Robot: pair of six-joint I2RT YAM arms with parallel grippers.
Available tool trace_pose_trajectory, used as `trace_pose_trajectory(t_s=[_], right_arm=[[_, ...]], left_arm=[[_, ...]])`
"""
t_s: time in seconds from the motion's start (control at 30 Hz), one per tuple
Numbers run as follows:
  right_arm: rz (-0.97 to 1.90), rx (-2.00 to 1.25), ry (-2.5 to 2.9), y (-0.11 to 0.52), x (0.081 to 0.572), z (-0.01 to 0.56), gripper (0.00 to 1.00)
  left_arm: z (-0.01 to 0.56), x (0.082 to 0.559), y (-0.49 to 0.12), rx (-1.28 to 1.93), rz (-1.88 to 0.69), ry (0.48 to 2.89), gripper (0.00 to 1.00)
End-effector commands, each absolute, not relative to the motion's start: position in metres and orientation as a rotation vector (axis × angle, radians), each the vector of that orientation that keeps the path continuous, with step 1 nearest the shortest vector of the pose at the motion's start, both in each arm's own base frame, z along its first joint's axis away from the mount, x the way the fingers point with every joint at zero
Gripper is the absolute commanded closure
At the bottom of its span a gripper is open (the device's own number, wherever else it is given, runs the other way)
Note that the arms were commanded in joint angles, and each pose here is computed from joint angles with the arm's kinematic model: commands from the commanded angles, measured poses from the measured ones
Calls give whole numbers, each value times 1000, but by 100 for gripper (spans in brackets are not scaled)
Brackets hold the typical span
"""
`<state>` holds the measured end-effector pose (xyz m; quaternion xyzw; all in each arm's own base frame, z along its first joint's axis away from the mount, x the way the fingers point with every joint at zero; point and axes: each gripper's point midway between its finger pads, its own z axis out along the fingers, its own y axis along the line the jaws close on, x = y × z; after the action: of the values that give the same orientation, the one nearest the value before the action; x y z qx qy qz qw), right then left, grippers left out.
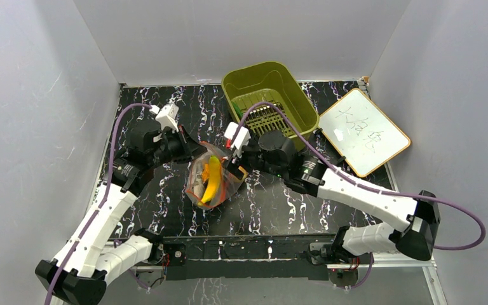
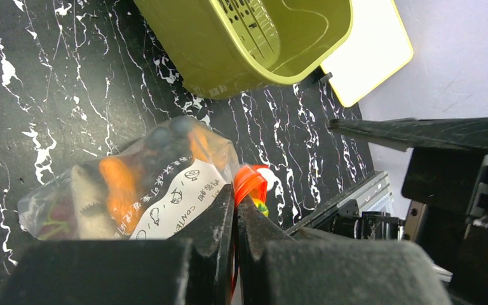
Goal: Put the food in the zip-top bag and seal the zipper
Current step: Place the fake fruit in the zipper food storage bag, then adjust the zipper food storage bag at the center of the board.
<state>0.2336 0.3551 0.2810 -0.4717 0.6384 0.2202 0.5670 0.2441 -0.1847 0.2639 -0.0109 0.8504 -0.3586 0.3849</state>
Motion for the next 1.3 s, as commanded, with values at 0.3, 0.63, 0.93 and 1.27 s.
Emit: trace_pose_trajectory(t_s=[0.3, 0.63, 0.93, 1.27], right_arm=[[449, -1322, 1278, 341, 214, 293, 42], [451, -1374, 1213, 352, 214, 285, 43], [469, -1408, 1187, 368, 218, 270, 51], [447, -1466, 1120, 369, 214, 268, 78]], left_arm=[[293, 223, -188, 145, -963, 2076, 100], [295, 217, -192, 176, -1005, 2075, 100], [295, 217, -197, 192, -1038, 2073, 100], [290, 219, -200, 208, -1041, 2083, 100]])
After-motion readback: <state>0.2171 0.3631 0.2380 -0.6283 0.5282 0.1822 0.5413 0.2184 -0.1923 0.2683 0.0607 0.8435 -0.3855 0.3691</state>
